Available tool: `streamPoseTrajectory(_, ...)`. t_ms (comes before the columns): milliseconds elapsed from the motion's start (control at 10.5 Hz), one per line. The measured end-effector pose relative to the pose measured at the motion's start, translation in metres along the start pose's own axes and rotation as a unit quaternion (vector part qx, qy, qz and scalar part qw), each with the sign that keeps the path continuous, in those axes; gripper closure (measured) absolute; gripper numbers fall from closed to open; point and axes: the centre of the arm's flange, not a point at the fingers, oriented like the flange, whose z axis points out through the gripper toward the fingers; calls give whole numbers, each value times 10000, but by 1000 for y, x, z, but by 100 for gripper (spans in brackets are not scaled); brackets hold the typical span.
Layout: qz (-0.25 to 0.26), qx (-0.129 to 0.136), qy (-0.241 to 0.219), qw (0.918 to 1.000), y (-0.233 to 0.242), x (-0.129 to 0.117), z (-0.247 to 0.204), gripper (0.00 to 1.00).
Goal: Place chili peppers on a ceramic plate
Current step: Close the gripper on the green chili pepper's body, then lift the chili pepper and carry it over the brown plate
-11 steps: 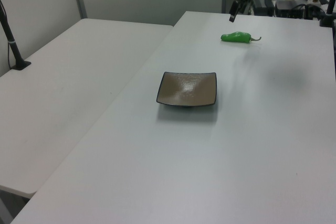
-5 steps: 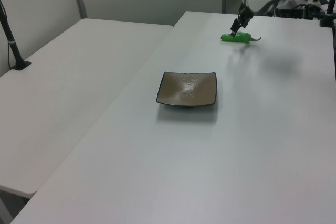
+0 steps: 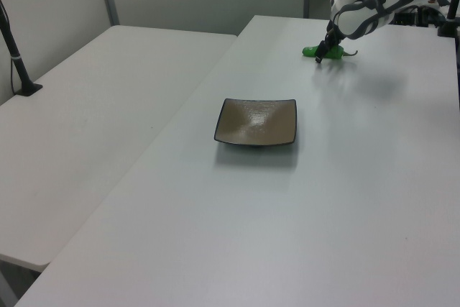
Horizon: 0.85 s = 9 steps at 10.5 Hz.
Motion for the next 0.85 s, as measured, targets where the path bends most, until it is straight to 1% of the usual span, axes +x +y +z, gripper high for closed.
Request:
streamPoseTrajectory(95, 0, -1, 5, 10000, 0, 0, 0, 3)
streamPoseTrajectory(190, 0, -2, 7, 10000, 0, 1, 0, 3)
streamPoseTrajectory(285, -54, -4, 15, 10000, 0, 1, -1, 11)
streamPoseTrajectory(475, -110, -16, 48, 9999, 2, 4, -3, 47)
streamPoseTrajectory(570, -108, -20, 60, 9999, 3, 5, -4, 60)
streamPoseTrajectory(760, -120, -9, 107, 9999, 0, 9, -8, 68)
streamPoseTrajectory(855, -129, 39, 65, 9999, -6, 12, -14, 69)
